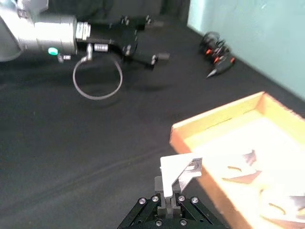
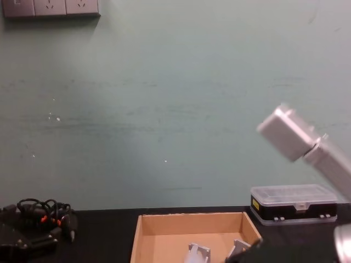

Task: Use one hand to pick up the angle iron from the table and place it into the box.

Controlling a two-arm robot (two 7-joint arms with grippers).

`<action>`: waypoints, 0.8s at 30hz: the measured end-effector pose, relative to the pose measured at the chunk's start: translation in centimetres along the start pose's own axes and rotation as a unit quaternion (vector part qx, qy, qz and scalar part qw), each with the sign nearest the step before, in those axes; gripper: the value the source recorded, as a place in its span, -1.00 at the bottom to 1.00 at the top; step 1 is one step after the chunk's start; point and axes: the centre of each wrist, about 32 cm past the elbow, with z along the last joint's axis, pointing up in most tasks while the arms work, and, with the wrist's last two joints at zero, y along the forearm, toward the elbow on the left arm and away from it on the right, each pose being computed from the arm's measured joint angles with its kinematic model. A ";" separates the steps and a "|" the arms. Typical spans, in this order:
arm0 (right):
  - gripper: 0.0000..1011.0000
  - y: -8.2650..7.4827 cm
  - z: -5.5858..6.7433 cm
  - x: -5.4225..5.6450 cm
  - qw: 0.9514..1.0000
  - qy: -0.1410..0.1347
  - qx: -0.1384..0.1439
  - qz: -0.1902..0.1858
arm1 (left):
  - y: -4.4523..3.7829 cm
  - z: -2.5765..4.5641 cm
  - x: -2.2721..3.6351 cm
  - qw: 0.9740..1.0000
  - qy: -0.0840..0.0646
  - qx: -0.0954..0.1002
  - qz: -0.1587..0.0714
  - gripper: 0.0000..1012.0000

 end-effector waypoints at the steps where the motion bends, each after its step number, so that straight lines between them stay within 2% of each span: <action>1: -0.88 -0.3 0.2 -0.1 1.000 -0.002 0.004 -0.003 | 0.00 0.00 0.00 1.000 0.000 0.000 0.000 1.00; 9: -0.88 -3.0 1.7 -0.1 0.998 -0.009 0.029 -0.052 | 0.00 0.00 0.00 1.000 0.000 0.000 0.000 1.00; 13: -0.88 -3.9 2.0 0.6 0.995 -0.007 0.035 -0.092 | 0.00 0.00 0.00 1.000 0.000 0.000 0.000 1.00; 14: -0.88 -3.9 2.0 0.6 0.995 -0.007 0.035 -0.092 | 0.00 0.00 0.00 1.000 0.000 0.000 0.000 1.00; 20: -0.88 -3.6 1.6 2.8 0.990 0.007 0.032 -0.134 | 0.00 0.00 0.00 1.000 0.000 0.000 0.000 1.00; 22: -0.88 -2.9 1.1 4.2 0.989 0.015 0.028 -0.147 | 0.00 0.00 0.00 1.000 0.000 0.000 0.000 1.00; 24: -0.88 -2.4 0.9 4.9 0.988 0.020 0.025 -0.151 | 0.00 0.00 0.00 1.000 0.000 0.000 0.000 1.00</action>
